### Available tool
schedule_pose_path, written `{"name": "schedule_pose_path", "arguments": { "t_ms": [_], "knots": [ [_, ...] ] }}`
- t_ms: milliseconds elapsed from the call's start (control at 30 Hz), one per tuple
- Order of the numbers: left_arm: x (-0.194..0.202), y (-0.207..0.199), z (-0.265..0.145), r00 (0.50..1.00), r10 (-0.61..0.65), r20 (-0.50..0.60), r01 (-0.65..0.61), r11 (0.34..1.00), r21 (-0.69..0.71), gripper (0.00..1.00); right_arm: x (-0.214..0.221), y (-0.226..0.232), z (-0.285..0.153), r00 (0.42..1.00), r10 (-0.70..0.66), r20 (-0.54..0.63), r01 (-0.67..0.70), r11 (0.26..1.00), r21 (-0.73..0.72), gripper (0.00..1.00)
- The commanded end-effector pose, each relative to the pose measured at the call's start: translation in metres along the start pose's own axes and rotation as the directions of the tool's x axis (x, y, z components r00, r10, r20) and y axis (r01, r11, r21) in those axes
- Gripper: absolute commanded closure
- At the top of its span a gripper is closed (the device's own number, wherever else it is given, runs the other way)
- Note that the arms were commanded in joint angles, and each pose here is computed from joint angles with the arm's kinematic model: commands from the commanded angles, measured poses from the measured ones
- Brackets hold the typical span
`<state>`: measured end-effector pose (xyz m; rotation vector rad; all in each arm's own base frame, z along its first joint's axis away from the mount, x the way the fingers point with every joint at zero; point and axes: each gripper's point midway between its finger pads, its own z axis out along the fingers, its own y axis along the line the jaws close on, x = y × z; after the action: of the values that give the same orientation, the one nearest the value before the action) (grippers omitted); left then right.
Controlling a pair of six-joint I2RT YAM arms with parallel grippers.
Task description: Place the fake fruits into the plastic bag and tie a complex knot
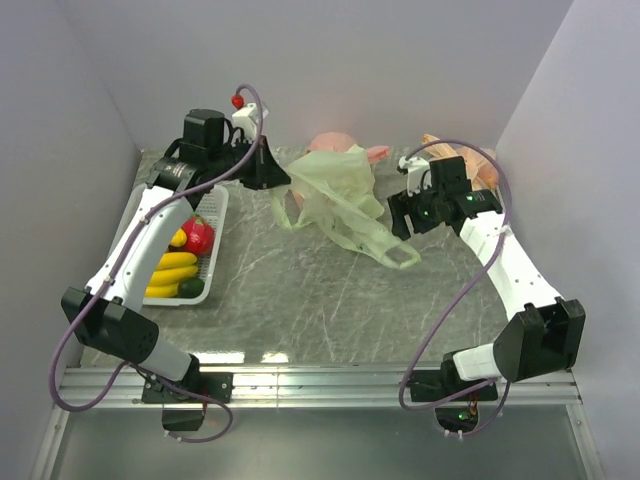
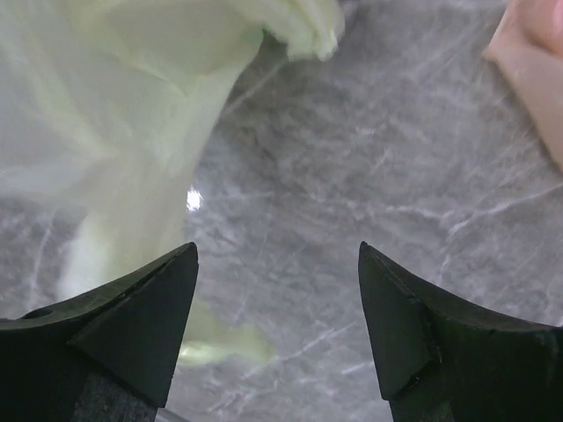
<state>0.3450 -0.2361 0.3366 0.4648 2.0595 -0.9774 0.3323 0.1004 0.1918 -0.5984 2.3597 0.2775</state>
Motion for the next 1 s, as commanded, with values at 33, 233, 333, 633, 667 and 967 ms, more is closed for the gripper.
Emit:
{"name": "schedule_pose_path", "arguments": {
  "t_ms": [33, 233, 333, 633, 667, 967],
  "knots": [
    [-0.025, 0.001, -0.015, 0.990, -0.104, 0.097, 0.105, 0.994, -0.008, 1.00, 0.005, -0.014, -0.022, 0.999, -0.016, 0.037, 0.015, 1.000, 0.021, 0.20],
    [-0.025, -0.001, -0.011, 0.984, -0.149, 0.098, 0.149, 0.989, 0.012, 1.00, -0.060, 0.012, -0.076, 0.943, 0.117, 0.313, -0.074, 0.987, -0.145, 0.18],
    [-0.029, -0.003, -0.010, 0.979, -0.171, 0.111, 0.171, 0.985, 0.010, 1.00, -0.077, 0.036, -0.091, 0.914, 0.188, 0.359, -0.092, 0.959, -0.268, 0.06],
    [-0.038, 0.007, -0.006, 0.931, -0.331, 0.151, 0.343, 0.938, -0.055, 1.00, -0.058, 0.102, -0.054, 0.944, 0.168, 0.284, -0.080, 0.952, -0.296, 0.02],
    [-0.038, 0.005, -0.006, 0.927, -0.342, 0.154, 0.353, 0.934, -0.054, 0.99, -0.050, 0.100, -0.044, 0.948, 0.165, 0.274, -0.093, 0.961, -0.259, 0.02],
    [-0.049, -0.003, -0.006, 0.910, -0.377, 0.175, 0.384, 0.923, -0.012, 0.99, -0.016, 0.119, 0.022, 0.983, 0.144, 0.114, -0.123, 0.977, -0.173, 0.01]
  ]
}}
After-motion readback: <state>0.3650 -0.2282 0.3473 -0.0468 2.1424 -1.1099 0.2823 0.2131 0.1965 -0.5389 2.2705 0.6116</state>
